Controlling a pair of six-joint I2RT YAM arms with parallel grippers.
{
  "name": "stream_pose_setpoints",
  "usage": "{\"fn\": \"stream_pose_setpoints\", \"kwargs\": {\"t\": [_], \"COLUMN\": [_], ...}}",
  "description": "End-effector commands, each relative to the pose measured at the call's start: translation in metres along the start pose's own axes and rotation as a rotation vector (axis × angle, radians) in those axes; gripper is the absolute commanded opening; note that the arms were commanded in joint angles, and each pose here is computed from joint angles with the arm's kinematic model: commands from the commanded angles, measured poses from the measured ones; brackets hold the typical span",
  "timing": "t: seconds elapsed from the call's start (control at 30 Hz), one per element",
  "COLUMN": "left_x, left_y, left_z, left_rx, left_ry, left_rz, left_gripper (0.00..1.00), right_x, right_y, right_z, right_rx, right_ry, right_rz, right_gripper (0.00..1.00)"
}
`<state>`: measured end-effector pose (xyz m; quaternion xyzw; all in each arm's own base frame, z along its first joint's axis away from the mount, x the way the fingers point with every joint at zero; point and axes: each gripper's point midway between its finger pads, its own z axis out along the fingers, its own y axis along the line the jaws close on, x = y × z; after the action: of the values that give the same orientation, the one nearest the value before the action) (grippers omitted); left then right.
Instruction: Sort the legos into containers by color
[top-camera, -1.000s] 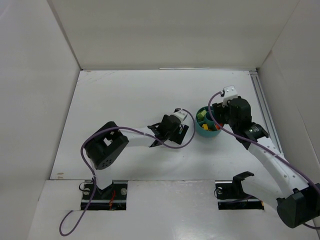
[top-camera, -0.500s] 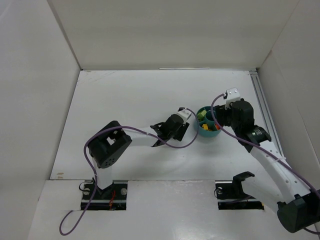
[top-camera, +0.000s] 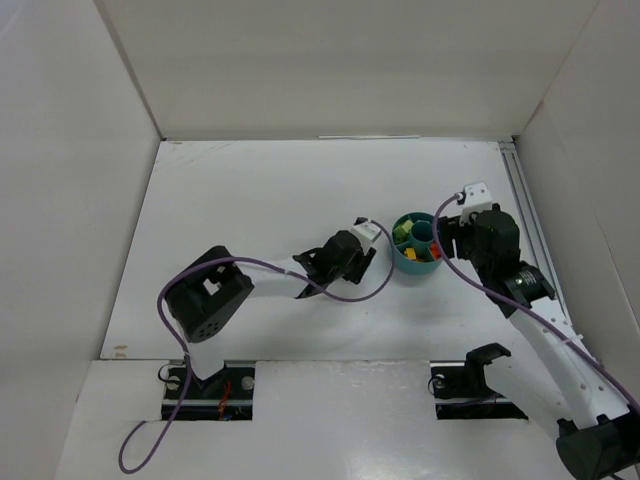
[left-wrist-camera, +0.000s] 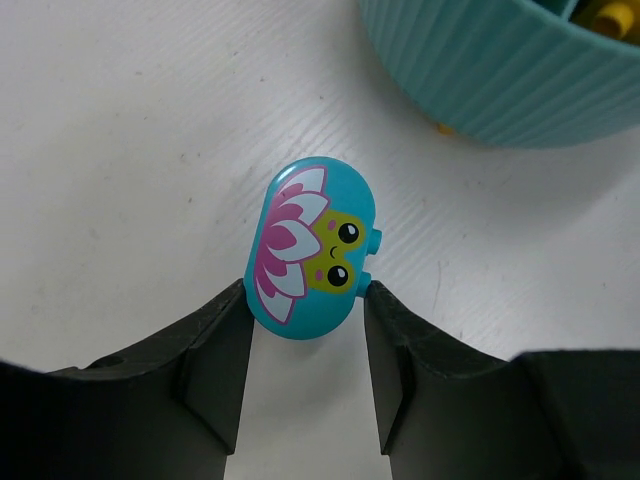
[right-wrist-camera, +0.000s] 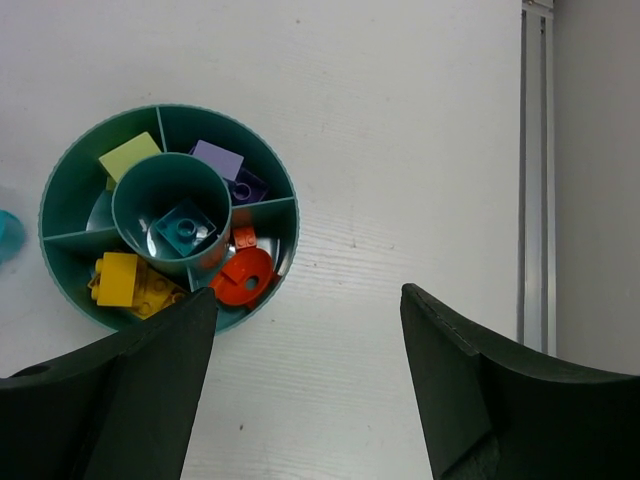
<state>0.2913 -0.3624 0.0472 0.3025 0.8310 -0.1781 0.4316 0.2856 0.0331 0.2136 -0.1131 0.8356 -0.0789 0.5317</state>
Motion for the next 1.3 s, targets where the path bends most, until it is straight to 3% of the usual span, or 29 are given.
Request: {"fn": "stream_pose_setpoints", "kwargs": {"t": [0.0, 0.1, 0.2, 0.33, 0.37, 0.47, 0.63, 0.8, 0.93, 1.13, 1.27], "left_x": [-0.053, -0.053, -0.076, -0.089, -0.109, -0.106, -0.135, -0.146, -0.155, -0.183, -0.202], "left_y": [-0.004, -0.012, -0.016, -0.021, -0.025, -0.035, -0.051, -0.071, -0.082, -0.073, -0.089], "left_z": [-0.037, -0.053, -0.073, -0.087, -0.092, -0.087, -0.086, -0.078, -0.052, -0.034, -0.037], "left_rx": [0.038, 0.081, 0.112, 0.132, 0.148, 0.185, 0.246, 0.326, 0.347, 0.264, 0.330], "left_ry": [-0.170, -0.153, -0.191, -0.148, -0.172, -0.100, -0.105, -0.026, -0.013, -0.123, -0.237], "left_rz": [0.023, 0.046, 0.057, 0.064, 0.050, 0.033, 0.036, 0.043, 0.023, -0.042, -0.076], "left_gripper": [0.30, 0.30, 0.26, 0.26, 0.26, 0.26, 0.26, 0.29, 0.29, 0.29, 0.30], "right_x": [-0.001, -0.002, 0.000, 0.003, 0.004, 0.007, 0.004, 0.007, 0.003, 0.003, 0.003], "right_y": [-0.002, 0.002, 0.007, -0.001, -0.003, -0.012, -0.035, -0.053, -0.059, -0.060, -0.060], "right_z": [-0.002, -0.002, -0.001, -0.005, -0.007, -0.012, -0.036, -0.050, -0.058, -0.063, -0.063], "right_rx": [-0.001, -0.027, -0.051, -0.025, -0.017, 0.026, 0.125, 0.211, 0.235, 0.237, 0.237], "right_ry": [-0.006, -0.010, -0.005, 0.017, 0.025, 0.033, 0.022, 0.025, -0.004, -0.015, -0.015], "right_rz": [0.001, 0.001, -0.011, -0.021, -0.023, -0.024, -0.007, 0.010, 0.023, 0.037, 0.037], "right_gripper": [0.79, 0.79, 0.79, 0.79, 0.79, 0.79, 0.79, 0.79, 0.80, 0.80, 0.80]}}
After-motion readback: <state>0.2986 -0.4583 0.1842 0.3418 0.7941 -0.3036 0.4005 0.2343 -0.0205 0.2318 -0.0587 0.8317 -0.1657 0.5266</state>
